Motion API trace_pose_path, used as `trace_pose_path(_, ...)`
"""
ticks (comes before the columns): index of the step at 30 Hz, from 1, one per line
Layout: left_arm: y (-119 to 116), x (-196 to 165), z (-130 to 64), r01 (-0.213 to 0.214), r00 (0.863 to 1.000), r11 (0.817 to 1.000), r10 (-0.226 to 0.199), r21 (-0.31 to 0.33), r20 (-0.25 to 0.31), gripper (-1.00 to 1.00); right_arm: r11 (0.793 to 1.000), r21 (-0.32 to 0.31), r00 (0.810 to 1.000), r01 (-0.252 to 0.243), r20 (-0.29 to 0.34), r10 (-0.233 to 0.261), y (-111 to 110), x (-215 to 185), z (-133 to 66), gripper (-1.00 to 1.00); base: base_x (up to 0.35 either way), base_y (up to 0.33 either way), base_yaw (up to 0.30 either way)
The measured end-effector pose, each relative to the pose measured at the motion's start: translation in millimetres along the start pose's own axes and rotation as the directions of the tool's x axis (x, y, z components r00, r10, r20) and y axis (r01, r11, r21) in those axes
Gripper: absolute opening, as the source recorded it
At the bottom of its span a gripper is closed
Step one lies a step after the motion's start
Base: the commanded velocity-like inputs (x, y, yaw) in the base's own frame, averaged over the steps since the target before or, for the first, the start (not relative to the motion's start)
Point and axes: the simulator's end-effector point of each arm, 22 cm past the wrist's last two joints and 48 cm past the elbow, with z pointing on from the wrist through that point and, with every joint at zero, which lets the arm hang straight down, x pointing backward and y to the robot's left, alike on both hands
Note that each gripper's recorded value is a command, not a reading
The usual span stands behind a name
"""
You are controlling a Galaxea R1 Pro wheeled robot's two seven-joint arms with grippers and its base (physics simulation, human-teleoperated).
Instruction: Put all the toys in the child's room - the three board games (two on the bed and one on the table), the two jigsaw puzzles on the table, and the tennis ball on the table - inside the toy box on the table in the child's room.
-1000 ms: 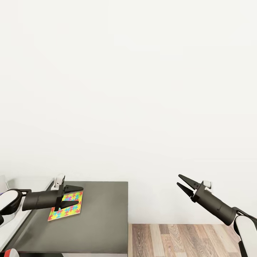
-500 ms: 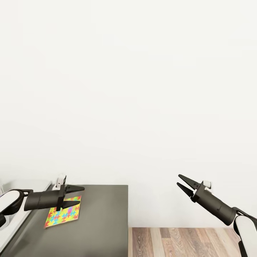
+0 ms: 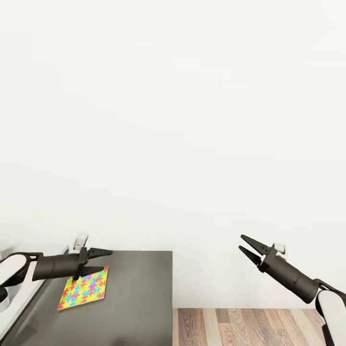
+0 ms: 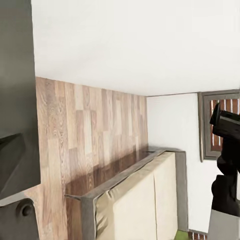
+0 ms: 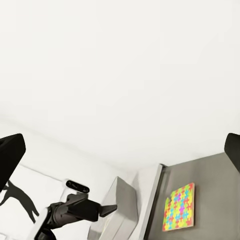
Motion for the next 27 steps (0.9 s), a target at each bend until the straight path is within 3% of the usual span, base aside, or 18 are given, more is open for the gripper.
trace_pose_path(2, 6, -4, 1.4, -0.012, 1.000, 1.000, 0.012, -0.028, 0.009, 1.00, 1.000, 0.002, 1.000, 0.001, 0.000, -0.001, -1, -1, -0.7, 1.00, 0.000, 0.000, 0.000)
trace_pose_path(5, 30, -19, -5.3, -0.034, 0.998, 0.991, 0.039, -0.129, 0.041, 1.00, 1.000, 0.010, 1.000, 0.002, 0.004, -0.002, -3, -2, -1.8, 1.00, 0.000, 0.000, 0.000)
trace_pose_path(8, 52, -64, -20.8, -0.055, 0.990, 0.956, 0.089, -0.287, 0.109, 1.00, 0.999, 0.038, 1.000, 0.002, 0.008, -0.002, -10, -3, -2.5, 1.00, 0.000, 0.000, 0.000)
trace_pose_path(13, 74, -113, -20.4, 0.016, 0.982, 0.902, 0.067, -0.431, 0.177, 1.00, 0.994, 0.108, 1.000, 0.004, 0.011, -0.005, -24, -4, -4.1, 1.00, 0.000, 0.000, 0.000)
trace_pose_path(17, 77, -136, -4.5, -0.002, 0.977, 0.847, 0.116, -0.532, 0.181, 1.00, 0.991, 0.135, 1.000, 0.005, 0.012, -0.007, -29, -5, -4.6, 1.00, 0.000, 0.000, 0.000)
trace_pose_path(20, 70, -155, 13.8, -0.059, 0.965, 0.785, 0.204, -0.617, 0.166, 1.00, 0.989, 0.146, 1.000, 0.006, 0.012, -0.008, -31, -5, -5.4, 1.00, 0.000, 0.000, 0.000)
trace_pose_path(21, 70, -158, 15.9, -0.064, 0.963, 0.771, 0.214, -0.634, 0.163, 1.00, 0.989, 0.147, 1.000, 0.007, 0.013, -0.009, -32, -5, -5.6, 1.00, 0.000, 0.000, 0.000)
trace_pose_path(23, 79, -171, 21.2, -0.054, 0.962, 0.721, 0.224, -0.691, 0.157, 1.00, 0.988, 0.155, 1.000, 0.006, 0.020, -0.009, -34, -8, -7.7, 1.00, 0.000, 0.000, 0.000)
trace_pose_path(26, 97, -183, 22.1, -0.008, 0.961, 0.669, 0.210, -0.743, 0.179, 1.00, 0.986, 0.168, 0.999, 0.005, 0.032, -0.011, -36, -12, -11.2, 1.00, 0.000, 0.000, 0.000)
trace_pose_path(27, 101, -184, 21.2, 0.004, 0.960, 0.660, 0.207, -0.751, 0.187, 1.00, 0.986, 0.169, 0.999, 0.005, 0.033, -0.011, -37, -12, -11.7, 1.00, 0.000, 0.000, 0.000)
